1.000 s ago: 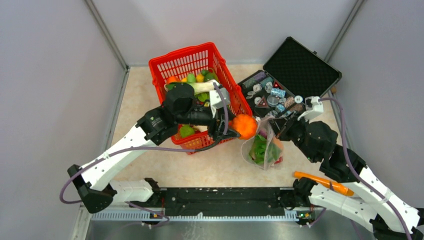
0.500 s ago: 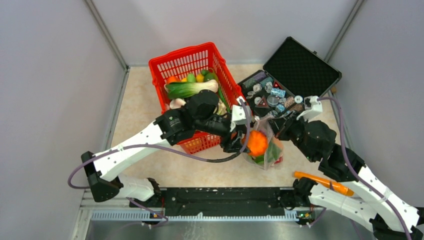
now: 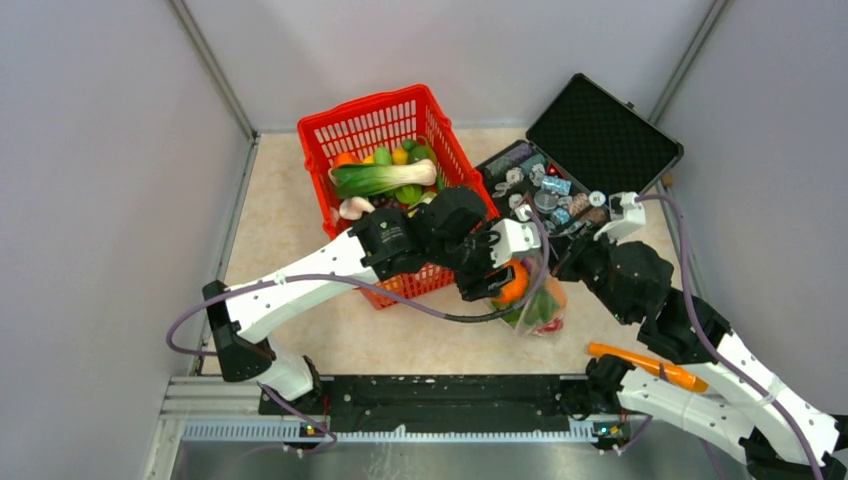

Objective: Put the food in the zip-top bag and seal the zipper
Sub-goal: Place the fake fruit in the zipper food storage bag.

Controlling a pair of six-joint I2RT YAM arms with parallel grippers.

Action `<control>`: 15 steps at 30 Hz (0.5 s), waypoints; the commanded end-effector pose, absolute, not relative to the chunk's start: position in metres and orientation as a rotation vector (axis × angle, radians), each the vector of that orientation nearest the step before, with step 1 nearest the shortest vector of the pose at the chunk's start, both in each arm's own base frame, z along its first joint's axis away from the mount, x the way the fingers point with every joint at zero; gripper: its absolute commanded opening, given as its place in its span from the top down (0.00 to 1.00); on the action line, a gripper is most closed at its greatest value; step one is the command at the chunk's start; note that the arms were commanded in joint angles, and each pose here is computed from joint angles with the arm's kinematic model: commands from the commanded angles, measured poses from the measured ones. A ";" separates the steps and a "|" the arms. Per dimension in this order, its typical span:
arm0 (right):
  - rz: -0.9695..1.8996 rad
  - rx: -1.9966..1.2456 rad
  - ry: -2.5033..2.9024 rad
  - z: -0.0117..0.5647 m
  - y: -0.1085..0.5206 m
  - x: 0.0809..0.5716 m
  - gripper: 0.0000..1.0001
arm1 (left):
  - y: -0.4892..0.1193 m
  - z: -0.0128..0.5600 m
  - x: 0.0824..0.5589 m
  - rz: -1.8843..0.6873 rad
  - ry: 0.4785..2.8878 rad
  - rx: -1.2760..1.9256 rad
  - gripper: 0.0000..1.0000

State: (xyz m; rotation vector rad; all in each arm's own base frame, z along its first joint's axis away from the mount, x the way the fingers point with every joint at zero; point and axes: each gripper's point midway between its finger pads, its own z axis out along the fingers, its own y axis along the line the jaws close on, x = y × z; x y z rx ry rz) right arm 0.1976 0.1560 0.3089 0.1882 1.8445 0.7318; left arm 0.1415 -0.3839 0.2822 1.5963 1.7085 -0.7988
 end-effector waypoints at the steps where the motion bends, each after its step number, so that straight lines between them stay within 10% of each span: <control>1: 0.789 0.210 1.766 0.335 0.155 0.198 1.00 | -0.378 0.283 0.173 -0.589 1.796 1.494 0.66; 15: 0.830 0.213 1.748 0.341 0.155 0.194 1.00 | -0.430 0.295 0.214 -0.568 1.790 1.206 0.61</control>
